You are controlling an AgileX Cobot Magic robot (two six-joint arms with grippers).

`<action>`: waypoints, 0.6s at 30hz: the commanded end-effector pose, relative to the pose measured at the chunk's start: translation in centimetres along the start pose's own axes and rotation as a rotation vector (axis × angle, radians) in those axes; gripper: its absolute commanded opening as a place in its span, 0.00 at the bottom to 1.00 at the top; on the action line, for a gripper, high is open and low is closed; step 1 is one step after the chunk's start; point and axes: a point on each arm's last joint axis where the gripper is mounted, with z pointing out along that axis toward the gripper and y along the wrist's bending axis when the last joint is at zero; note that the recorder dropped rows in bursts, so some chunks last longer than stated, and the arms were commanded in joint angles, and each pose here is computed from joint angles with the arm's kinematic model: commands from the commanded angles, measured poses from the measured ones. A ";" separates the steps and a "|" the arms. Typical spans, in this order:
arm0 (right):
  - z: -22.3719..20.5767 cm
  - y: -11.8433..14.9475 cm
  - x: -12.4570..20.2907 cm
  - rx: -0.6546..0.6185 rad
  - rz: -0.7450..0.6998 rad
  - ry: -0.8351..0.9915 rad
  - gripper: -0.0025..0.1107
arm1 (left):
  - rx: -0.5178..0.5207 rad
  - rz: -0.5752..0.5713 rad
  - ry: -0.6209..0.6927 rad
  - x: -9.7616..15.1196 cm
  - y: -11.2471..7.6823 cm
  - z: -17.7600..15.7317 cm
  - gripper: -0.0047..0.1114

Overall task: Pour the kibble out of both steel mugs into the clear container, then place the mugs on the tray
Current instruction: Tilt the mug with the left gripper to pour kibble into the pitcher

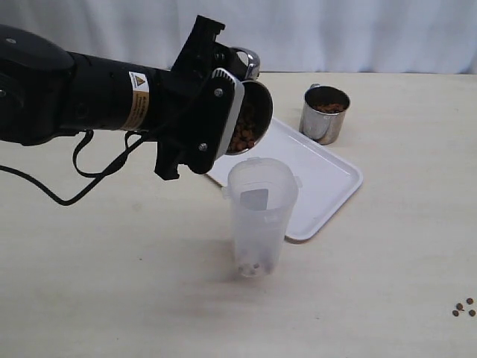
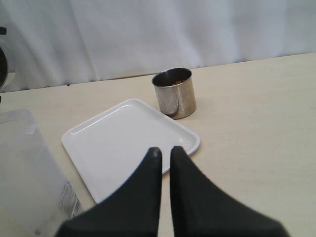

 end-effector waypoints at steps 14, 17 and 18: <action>0.0 0.0 0.0 -0.001 -0.005 -0.009 0.06 | -0.011 0.085 -0.022 -0.5 0.4 -0.1 0.04; 0.0 0.0 0.0 -0.001 -0.005 -0.009 0.06 | -0.011 0.087 -0.022 -0.5 0.4 -0.1 0.04; 0.0 0.0 0.0 -0.001 -0.005 -0.009 0.06 | -0.011 0.087 -0.022 -0.5 0.4 -0.1 0.04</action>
